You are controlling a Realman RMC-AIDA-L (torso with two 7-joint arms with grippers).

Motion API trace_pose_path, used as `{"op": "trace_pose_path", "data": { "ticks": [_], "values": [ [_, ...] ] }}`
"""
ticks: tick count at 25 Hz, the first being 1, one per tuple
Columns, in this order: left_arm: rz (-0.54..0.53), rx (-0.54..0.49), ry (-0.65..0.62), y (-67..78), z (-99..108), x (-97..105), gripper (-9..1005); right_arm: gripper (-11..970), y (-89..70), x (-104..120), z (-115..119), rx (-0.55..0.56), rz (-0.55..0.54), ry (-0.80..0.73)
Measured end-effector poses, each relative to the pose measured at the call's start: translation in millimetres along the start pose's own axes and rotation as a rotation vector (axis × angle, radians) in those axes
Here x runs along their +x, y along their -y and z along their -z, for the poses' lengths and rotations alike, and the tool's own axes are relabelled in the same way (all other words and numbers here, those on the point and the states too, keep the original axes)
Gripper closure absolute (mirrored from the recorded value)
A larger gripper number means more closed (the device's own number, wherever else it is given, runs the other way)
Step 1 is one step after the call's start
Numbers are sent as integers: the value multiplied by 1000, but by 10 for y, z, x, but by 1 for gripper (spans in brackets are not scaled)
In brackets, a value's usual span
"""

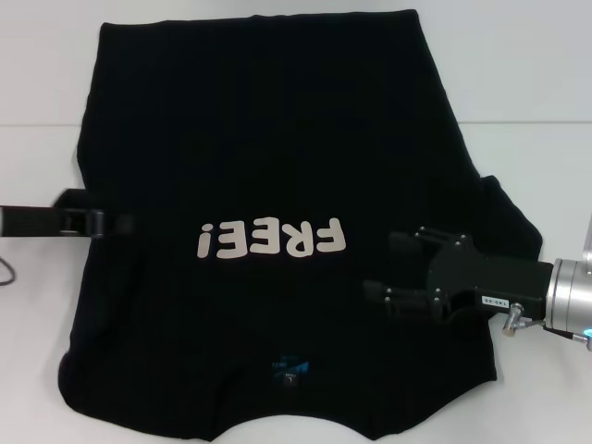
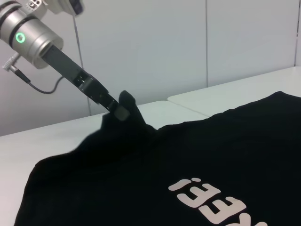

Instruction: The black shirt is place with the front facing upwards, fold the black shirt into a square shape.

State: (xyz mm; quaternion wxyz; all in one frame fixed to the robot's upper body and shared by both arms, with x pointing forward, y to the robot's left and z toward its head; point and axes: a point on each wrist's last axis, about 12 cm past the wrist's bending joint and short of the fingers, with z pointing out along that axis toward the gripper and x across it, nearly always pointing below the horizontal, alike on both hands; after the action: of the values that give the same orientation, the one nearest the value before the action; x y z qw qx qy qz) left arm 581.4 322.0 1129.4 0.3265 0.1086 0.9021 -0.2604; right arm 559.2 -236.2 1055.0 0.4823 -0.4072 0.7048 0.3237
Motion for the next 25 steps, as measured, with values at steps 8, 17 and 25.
{"op": "trace_pose_path", "data": {
  "ticks": [8,17,25],
  "values": [
    [134,75,-45,51,-335,74,948,76,-9,4,-8,-3,-2,0],
    [326,256,-4,33,-396,167,652,75,-4,5,-3,2,-3,4],
    [481,195,137,-338,-87,385,478,77,11,4,12,19,-12,13]
  ]
}}
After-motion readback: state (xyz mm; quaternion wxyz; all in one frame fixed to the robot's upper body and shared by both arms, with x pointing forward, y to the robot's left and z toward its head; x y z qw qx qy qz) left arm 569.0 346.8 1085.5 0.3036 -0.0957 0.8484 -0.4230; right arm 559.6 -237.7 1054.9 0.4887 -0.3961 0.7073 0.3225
